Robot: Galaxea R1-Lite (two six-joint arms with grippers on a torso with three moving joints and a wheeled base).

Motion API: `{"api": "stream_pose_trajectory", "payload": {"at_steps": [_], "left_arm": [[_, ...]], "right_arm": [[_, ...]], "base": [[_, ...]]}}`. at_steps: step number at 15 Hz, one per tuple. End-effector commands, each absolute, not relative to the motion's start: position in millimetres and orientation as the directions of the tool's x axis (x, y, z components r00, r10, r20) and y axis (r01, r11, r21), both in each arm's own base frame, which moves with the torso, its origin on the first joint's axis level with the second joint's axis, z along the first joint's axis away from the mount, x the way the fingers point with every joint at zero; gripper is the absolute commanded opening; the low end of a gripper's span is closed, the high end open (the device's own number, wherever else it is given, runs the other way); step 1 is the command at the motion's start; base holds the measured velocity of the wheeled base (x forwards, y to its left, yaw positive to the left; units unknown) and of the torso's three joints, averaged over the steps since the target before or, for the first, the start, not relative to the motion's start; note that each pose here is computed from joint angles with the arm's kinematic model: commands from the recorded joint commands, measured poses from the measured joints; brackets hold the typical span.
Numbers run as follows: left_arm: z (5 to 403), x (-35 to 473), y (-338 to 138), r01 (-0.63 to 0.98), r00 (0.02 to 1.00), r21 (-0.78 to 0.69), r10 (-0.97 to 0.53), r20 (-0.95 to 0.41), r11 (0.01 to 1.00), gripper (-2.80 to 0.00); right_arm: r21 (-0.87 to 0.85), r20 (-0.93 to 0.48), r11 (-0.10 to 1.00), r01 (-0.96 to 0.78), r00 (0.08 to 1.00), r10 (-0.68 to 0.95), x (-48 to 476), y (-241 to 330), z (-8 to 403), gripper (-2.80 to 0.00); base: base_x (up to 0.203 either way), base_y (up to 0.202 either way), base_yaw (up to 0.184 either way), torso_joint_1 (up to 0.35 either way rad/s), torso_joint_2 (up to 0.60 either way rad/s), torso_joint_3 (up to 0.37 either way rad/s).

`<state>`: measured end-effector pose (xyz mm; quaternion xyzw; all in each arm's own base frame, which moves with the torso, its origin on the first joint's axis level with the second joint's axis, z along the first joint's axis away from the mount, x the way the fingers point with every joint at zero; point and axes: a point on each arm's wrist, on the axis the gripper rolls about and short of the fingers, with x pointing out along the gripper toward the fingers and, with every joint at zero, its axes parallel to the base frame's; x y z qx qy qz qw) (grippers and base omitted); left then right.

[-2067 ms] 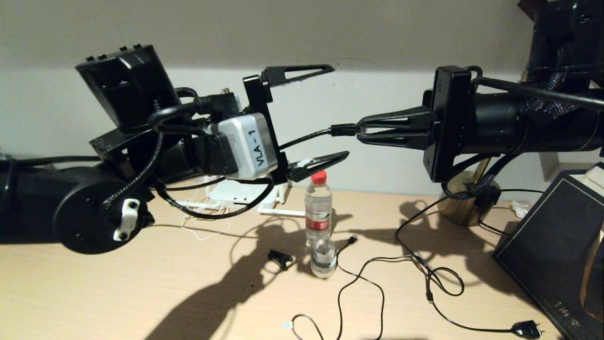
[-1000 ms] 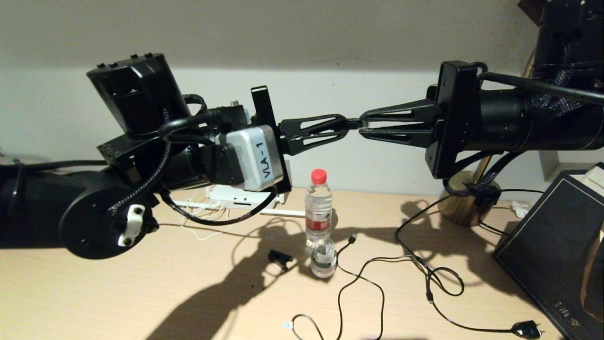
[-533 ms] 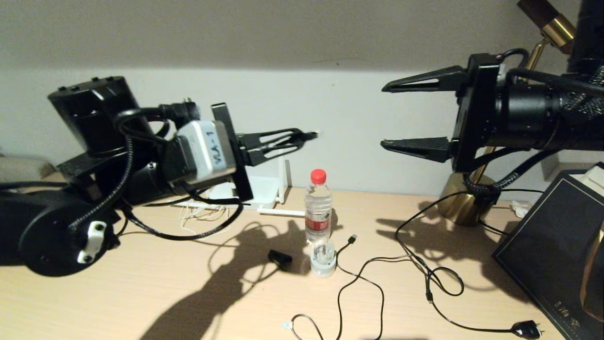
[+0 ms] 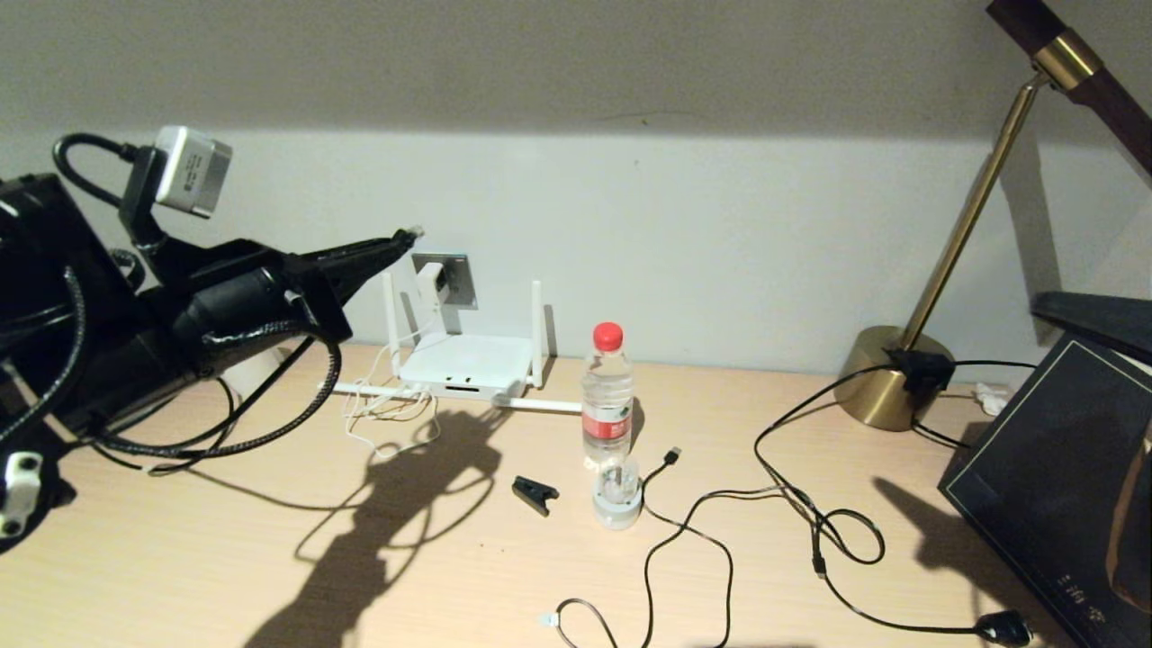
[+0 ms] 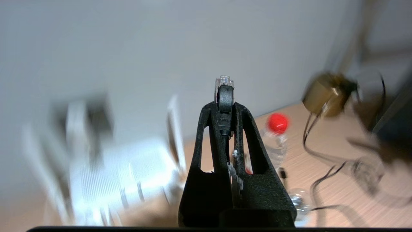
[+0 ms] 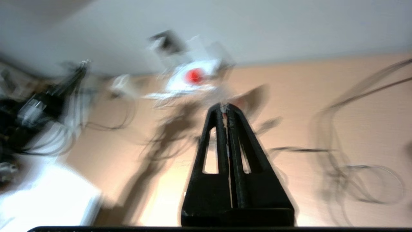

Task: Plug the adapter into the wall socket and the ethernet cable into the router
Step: Align cable and router interface

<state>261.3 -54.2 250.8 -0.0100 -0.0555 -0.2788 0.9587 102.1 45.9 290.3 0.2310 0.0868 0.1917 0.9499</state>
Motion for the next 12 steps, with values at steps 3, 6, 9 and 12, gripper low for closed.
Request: {"api": "stream_pose_trajectory", "payload": {"at_steps": [3,6,9,12], "left_arm": [[196.9,239.4,-36.9,0.37,0.919,-0.208,-0.39,-0.065,0.906,-2.8],[163.3,223.1,-39.6,0.286,0.922,-0.241,-0.335,-0.194,0.927,-2.8],[155.9,231.4,-41.7,0.226,0.921,-0.358,-0.319,-0.225,0.906,-2.8],[141.0,227.4,-50.4,0.205,0.91,-0.315,-0.299,-0.288,0.927,-2.8]], "right_arm": [[0.169,0.151,0.986,-0.012,0.988,-0.013,-14.9,-10.7,259.5,-2.8],[0.073,0.082,0.968,0.241,0.966,-0.247,-29.9,-9.4,207.9,-2.8],[0.001,-0.089,0.973,0.229,0.97,-0.228,-15.0,-7.6,151.4,-2.8],[0.006,-0.174,1.0,-0.028,0.984,0.029,-3.7,-1.0,107.8,-2.8]], "base": [[0.0,0.0,0.0,0.0,0.0,0.0],[0.0,0.0,0.0,0.0,0.0,0.0],[0.0,0.0,0.0,0.0,0.0,0.0],[0.0,0.0,0.0,0.0,0.0,0.0]]}}
